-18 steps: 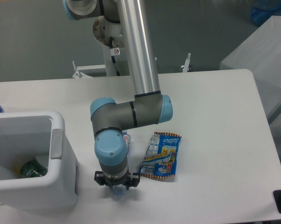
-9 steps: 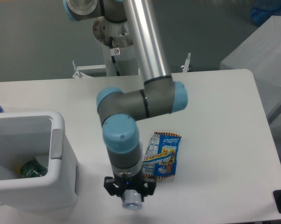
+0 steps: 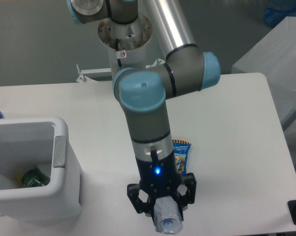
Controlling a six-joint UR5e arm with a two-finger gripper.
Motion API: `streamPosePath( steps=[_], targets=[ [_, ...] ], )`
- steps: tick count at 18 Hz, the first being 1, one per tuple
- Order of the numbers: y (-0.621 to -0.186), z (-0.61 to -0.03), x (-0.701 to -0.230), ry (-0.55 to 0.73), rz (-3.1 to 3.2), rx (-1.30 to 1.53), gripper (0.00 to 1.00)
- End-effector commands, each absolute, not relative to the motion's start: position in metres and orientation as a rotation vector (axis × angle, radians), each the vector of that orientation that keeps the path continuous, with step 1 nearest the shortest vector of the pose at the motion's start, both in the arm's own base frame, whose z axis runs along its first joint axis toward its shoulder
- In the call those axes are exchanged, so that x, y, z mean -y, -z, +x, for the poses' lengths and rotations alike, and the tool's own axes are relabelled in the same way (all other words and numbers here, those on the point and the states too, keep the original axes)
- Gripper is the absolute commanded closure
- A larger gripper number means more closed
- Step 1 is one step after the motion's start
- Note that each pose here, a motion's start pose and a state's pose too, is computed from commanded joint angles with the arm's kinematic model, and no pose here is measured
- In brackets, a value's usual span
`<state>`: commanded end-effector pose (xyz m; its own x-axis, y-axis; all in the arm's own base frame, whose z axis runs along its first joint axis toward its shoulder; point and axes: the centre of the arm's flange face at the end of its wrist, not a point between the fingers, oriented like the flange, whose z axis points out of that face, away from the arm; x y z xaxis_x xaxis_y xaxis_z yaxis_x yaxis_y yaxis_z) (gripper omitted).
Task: Place the trash in the trash can
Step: 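Lift the bottle and carry it over the white trash bin, then lower the bottle into the bin and open the gripper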
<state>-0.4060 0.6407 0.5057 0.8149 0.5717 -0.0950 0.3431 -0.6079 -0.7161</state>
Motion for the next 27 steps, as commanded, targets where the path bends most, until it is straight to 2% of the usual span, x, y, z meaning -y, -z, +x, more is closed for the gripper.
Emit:
streamPosePath(
  steps=[2, 13, 20, 27],
  targets=[
    [-0.534, -0.392, -0.636, -0.412, -2.238, 0.648, 0.41],
    [-0.599, -0.284, -0.640, -0.371, -2.181, 0.506, 0.41],
    [-0.608, -0.204, -0.663, -0.309, -2.185, 0.384, 0.41],
    [-0.615, -0.177, -0.666, -0.278, -2.171, 0.369, 0.41]
  ],
)
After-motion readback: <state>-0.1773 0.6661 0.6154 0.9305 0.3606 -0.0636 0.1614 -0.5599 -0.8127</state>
